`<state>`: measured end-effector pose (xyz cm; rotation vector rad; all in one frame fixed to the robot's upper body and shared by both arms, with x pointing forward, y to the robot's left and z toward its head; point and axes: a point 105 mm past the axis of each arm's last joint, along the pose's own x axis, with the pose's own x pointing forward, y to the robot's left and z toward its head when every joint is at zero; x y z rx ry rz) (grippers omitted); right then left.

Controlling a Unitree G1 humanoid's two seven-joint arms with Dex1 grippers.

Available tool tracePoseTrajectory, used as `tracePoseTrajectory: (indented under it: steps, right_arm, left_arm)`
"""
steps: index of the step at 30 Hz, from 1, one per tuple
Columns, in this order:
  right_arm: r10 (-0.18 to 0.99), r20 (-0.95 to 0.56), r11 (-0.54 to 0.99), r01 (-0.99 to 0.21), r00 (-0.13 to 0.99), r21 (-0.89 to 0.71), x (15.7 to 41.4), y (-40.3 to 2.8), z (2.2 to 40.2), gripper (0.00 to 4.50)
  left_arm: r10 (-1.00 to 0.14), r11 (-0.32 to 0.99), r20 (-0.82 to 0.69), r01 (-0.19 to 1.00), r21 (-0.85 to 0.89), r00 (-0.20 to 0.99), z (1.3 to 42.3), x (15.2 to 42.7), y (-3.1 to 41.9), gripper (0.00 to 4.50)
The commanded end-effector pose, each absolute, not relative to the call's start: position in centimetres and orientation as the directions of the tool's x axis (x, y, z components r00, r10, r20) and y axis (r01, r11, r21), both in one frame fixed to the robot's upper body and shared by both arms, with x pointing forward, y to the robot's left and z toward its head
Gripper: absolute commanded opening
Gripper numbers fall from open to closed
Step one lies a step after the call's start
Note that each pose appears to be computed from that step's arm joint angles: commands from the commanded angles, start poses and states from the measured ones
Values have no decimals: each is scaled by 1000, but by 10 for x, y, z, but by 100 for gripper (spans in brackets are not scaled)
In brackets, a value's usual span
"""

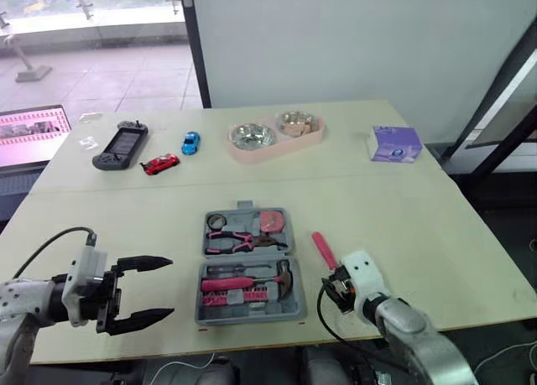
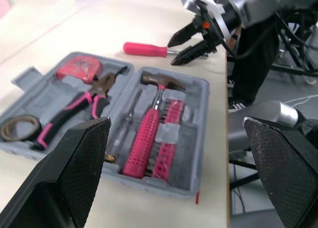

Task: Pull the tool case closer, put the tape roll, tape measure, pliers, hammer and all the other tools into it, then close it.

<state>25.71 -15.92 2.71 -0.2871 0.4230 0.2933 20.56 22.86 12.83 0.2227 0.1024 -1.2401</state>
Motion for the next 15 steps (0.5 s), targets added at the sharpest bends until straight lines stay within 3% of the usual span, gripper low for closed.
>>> tracePoseTrajectory:
  steps: [1,15]
  right_arm:
    - [226,-313,937,-294,923,-190,267,-160,40,364]
    - [262,-336,949,-305,904,-80,276,-151,14,364]
  left_arm:
    - [-928,298,-190,944,143,322,138,208,228,450]
    - [-930,287,-195,946,151,313,139,211,228,450]
